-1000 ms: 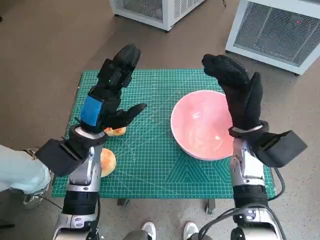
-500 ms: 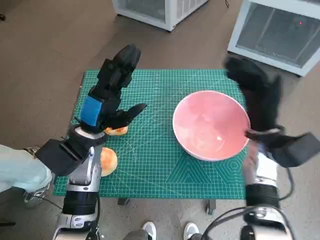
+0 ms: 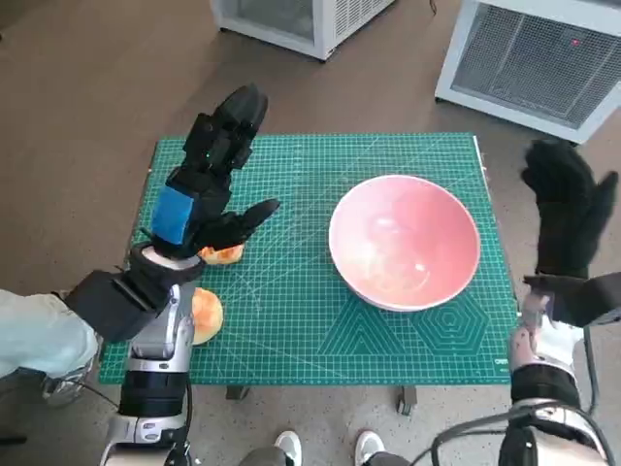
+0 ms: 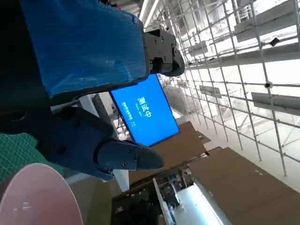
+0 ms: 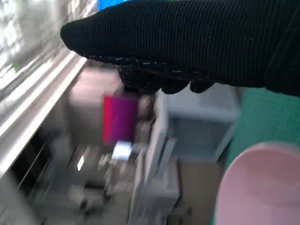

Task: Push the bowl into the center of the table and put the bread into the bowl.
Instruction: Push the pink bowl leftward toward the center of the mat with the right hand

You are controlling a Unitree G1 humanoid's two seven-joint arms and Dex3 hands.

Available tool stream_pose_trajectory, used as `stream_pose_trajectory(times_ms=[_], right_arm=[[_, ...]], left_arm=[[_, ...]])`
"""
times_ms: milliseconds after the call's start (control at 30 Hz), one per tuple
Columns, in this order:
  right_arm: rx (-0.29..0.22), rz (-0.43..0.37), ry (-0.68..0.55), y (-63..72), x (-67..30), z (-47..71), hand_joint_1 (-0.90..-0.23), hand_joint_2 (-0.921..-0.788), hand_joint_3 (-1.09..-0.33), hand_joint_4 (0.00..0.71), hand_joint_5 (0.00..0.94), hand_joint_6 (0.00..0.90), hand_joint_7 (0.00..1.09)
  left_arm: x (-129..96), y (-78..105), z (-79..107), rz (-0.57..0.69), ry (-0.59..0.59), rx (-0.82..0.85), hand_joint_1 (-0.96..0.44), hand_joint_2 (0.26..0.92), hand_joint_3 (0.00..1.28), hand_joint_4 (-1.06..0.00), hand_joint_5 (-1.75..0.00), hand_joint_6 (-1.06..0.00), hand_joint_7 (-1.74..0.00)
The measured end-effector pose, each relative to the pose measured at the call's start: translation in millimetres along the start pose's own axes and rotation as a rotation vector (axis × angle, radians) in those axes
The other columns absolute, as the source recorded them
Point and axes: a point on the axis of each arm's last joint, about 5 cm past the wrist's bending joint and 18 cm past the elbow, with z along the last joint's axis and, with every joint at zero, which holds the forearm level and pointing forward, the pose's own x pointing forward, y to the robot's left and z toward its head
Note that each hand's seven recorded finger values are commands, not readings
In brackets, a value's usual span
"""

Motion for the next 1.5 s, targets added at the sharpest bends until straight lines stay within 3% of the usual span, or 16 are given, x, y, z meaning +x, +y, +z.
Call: stream_pose_trajectory(times_ms=[333, 700, 867, 1167, 1500], right_arm=[[0.072, -0.069, 0.155, 3.4, -11.0, -16.3, -0.552, -0.921, -0.798, 0.275, 0.01, 0.182, 0.35], [0.137, -0.079, 0.299, 20.8, -20.8, -31.3, -0.569, -0.921, -0.816, 0.279, 0.005, 0.206, 0.32], [0.181, -0.074, 0.335, 31.4, -20.4, -34.3, -0.59, -0.921, -0.832, 0.288, 0.008, 0.233, 0.31], [0.347, -0.064, 0.385, 57.5, -18.5, -38.8, -0.627, -0.921, -0.842, 0.306, 0.012, 0.278, 0.31], [0.42, -0.031, 0.397, 77.2, -12.5, -36.9, -0.597, -0.921, -0.876, 0.32, 0.012, 0.297, 0.29]], left_arm=[[-0.5, -0.1, -1.0, 0.005, 0.003, -0.001, -0.48, 0.921, 0.25, -0.17, 0.0, -0.03, -0.45], [-0.5, -0.2, -1.0, 0.005, 0.003, -0.001, -0.48, 0.921, 0.25, -0.17, 0.0, -0.02, -0.46], [-0.6, 0.3, -0.9, 0.005, 0.003, 0.0, -0.48, 0.921, 0.25, -0.17, 0.0, -0.02, -0.46], [-1.1, 0.5, -0.8, 0.005, 0.004, 0.002, -0.48, 0.921, 0.25, -0.17, 0.0, -0.02, -0.46], [-8.7, 4.4, -0.3, 0.015, 0.017, 0.017, -0.49, 0.921, 0.24, -0.19, -0.01, -0.03, -0.45]])
